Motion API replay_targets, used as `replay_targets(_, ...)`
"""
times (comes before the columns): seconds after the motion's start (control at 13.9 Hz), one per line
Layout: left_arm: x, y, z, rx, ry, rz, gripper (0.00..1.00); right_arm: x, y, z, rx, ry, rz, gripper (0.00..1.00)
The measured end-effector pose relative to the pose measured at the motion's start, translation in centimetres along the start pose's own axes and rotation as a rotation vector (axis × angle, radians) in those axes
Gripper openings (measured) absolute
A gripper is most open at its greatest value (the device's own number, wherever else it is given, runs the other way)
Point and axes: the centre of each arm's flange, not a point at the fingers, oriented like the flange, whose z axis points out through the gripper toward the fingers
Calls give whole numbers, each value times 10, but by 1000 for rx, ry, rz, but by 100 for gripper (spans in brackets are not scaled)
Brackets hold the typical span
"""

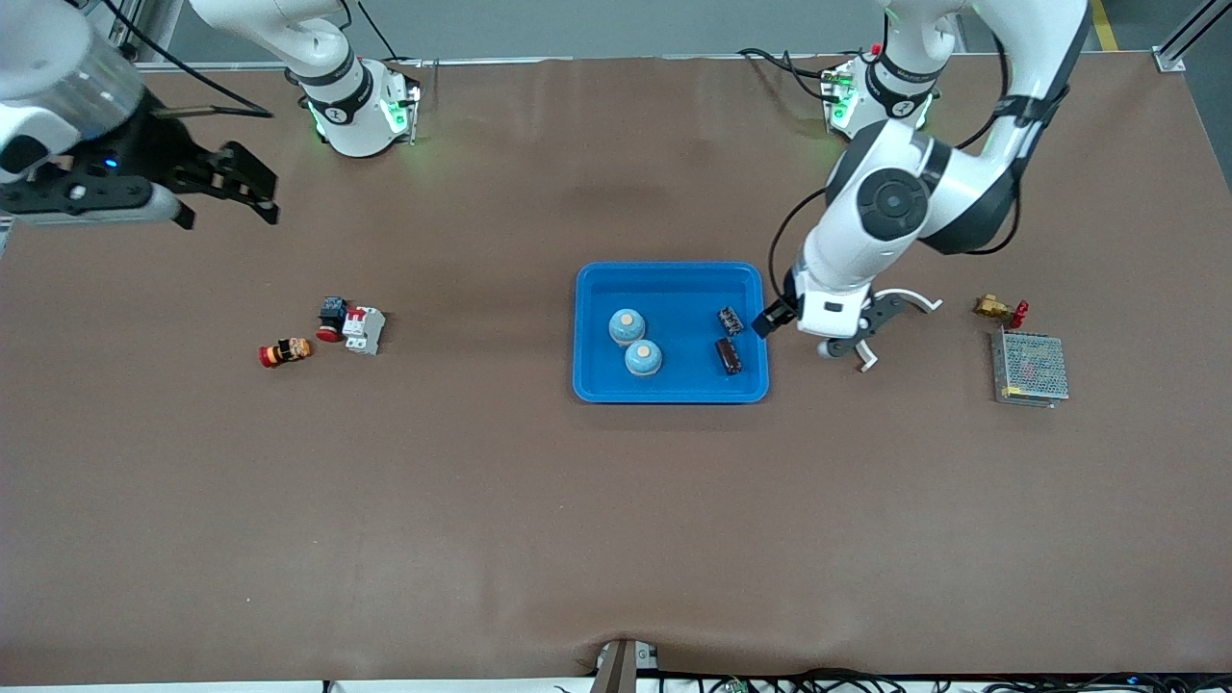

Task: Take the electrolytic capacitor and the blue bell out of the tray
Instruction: 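Reach the left gripper to the brown capacitors in the blue tray, then grasp a capacitor with the left gripper while the right gripper reaches the bells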

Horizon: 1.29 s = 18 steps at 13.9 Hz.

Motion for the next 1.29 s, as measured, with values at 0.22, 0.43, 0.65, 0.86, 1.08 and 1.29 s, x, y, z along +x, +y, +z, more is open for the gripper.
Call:
replay_targets(0.22,-25,3,43,-17,-14,10,79,8,-40,21,5,9,15,100)
replay_targets(0.43,-33,-7,77,-21,-26,14,79,11,-89,48,9,14,31,100)
replay_targets(0.65,-33,-10,100,9,-22,40,73,17,-121,74,13,22,39,100)
replay_targets(0.86,-43,-7,120,27,-9,44,70,21,-148,99,16,28,50,100)
replay_targets(1.08,-47,-5,133,17,-14,43,68,21,-182,128,23,36,59,100)
replay_targets(1.29,-47,-5,141,19,-25,42,66,14,-223,166,25,36,56,100)
